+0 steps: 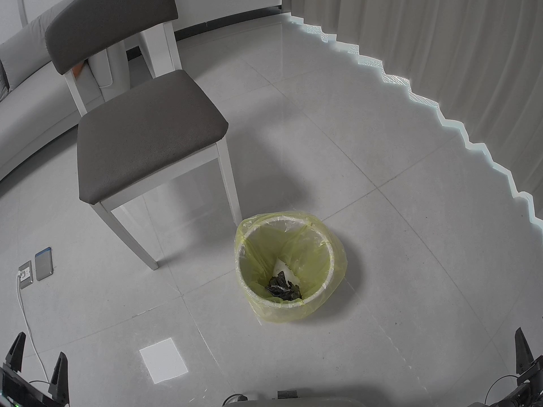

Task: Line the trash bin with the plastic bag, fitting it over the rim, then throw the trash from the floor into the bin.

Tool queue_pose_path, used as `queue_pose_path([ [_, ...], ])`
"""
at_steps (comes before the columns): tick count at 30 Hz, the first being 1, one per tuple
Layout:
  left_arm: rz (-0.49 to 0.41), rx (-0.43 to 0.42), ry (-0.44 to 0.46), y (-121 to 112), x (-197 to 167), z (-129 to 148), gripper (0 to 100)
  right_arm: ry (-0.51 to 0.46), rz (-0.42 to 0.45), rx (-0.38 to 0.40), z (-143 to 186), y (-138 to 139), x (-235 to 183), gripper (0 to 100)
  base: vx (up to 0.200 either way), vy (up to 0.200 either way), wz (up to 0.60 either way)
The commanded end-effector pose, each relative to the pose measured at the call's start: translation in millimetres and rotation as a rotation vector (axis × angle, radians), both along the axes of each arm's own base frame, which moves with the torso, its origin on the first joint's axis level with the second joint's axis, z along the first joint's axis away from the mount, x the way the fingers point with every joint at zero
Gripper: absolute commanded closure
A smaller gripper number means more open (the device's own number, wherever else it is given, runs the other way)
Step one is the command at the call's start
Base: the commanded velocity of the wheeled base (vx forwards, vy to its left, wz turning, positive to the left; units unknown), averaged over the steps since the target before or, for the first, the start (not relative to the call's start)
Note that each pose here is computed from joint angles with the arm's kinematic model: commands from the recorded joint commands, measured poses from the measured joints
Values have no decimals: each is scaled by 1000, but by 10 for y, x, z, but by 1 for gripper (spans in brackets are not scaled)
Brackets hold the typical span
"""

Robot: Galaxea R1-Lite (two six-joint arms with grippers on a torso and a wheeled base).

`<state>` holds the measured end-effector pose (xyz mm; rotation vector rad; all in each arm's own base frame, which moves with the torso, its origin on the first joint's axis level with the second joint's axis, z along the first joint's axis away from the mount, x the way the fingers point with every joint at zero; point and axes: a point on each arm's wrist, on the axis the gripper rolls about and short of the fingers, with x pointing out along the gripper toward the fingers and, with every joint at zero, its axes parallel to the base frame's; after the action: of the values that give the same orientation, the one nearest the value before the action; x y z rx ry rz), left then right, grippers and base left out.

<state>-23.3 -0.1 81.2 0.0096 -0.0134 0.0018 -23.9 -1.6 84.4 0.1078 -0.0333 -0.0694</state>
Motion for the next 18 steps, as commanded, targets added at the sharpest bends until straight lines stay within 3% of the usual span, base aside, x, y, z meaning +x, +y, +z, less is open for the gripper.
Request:
queue_pose_path([
  [1, 7, -7, 10, 2, 5, -54, 0, 3, 8, -20, -11, 2, -10, 0, 0, 0, 0],
  [11, 7, -7, 10, 2, 5, -54, 0, -12, 56, -40, -9, 13, -4, 0, 0, 0, 0],
  [14, 7, -7, 10, 2, 5, -54, 0, -10, 79, -108, -14, 19, -2, 0, 0, 0, 0],
  [15, 9, -7, 10, 2, 5, -54, 0, -15, 63, -163, -14, 16, 2, 0, 0, 0, 0],
  [18, 9, -7, 10, 2, 5, -54, 0, -76, 23, -198, 32, 9, 5, 0, 0, 0, 0],
])
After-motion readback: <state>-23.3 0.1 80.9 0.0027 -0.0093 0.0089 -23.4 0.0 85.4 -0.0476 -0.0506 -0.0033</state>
